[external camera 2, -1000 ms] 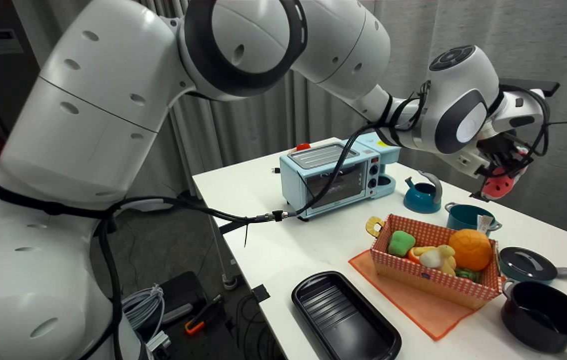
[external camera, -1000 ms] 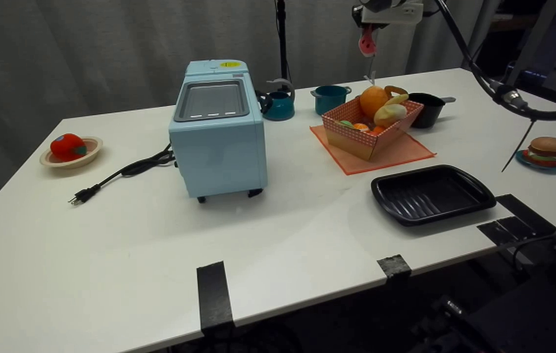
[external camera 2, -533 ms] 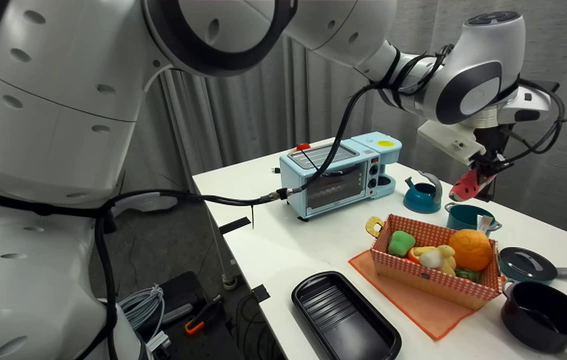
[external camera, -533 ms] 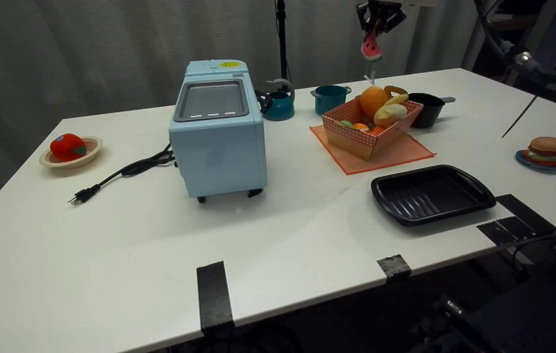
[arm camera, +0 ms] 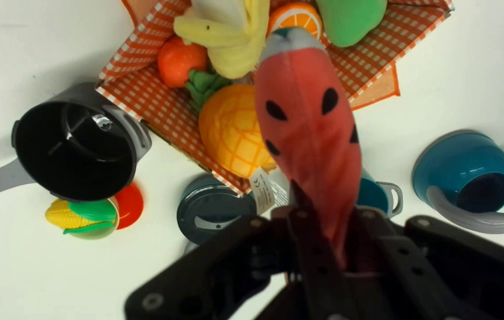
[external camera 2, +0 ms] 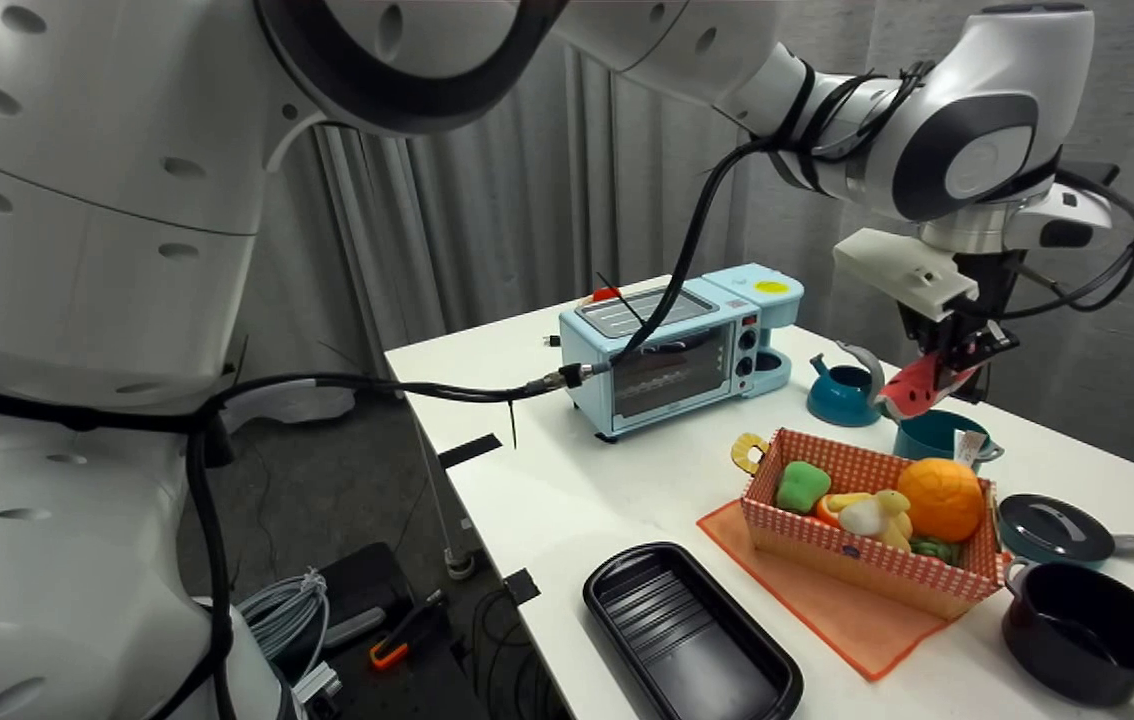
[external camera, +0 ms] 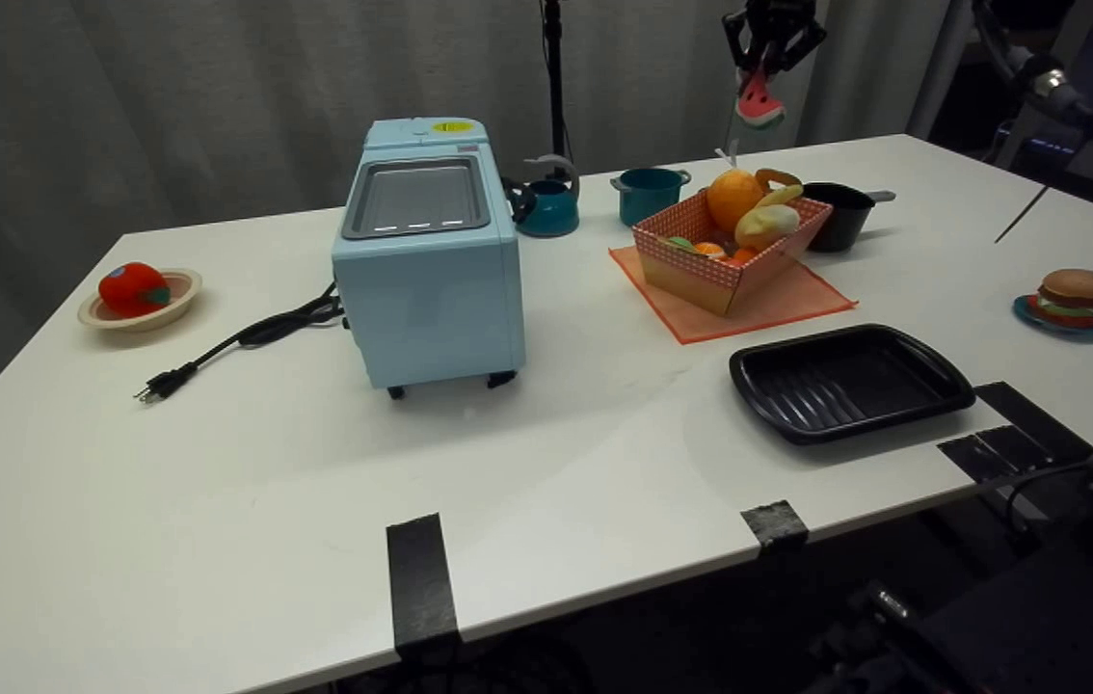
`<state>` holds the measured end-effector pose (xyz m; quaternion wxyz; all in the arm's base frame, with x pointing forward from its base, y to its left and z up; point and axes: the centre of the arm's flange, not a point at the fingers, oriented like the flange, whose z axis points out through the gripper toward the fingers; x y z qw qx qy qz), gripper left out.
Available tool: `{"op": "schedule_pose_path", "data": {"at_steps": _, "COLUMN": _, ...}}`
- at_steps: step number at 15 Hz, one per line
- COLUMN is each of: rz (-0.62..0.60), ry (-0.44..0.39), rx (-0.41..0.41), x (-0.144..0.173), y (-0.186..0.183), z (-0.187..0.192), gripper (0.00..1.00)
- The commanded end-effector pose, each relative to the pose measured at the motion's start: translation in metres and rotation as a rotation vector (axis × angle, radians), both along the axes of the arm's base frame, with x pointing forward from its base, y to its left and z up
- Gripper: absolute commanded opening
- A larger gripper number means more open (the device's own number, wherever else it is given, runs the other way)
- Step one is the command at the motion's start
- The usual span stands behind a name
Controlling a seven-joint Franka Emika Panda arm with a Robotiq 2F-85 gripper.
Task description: Remove the watermelon from the pot and place it in the basket
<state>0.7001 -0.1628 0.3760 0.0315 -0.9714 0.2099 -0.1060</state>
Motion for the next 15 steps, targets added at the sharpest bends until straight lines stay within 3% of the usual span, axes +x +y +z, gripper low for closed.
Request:
{"op": "schedule_pose_path", "data": {"at_steps": 1, "rz": 0.042, "ry": 0.027, "rx": -0.004, "x": -0.005, "y": -0.006, "z": 0.009, "gripper": 0.45}}
{"op": "schedule_pose_path", "data": {"at_steps": 8, "rz": 0.082, "ry": 0.007, "rx": -0.013, "x": -0.004, "y": -0.008, "z": 0.009, "gripper": 0.98}}
{"op": "schedule_pose_path", "data": {"at_steps": 9, "rz": 0.085, "ry": 0.004, "rx": -0.014, "x": -0.004, "y": -0.008, "z": 0.009, "gripper": 1.00}}
{"op": "schedule_pose_path", "data": {"at_steps": 10, "rz": 0.096, "ry": 0.001, "rx": -0.018, "x": -0.050, "y": 0.051, "z": -0.012, "gripper": 1.00}}
{"op": "schedule_pose_path", "data": {"at_steps": 15, "rz": 0.203, "ry": 0.035, "rx": -0.055, "x": -0.086, "y": 0.115, "z": -0.031, "gripper": 1.00}}
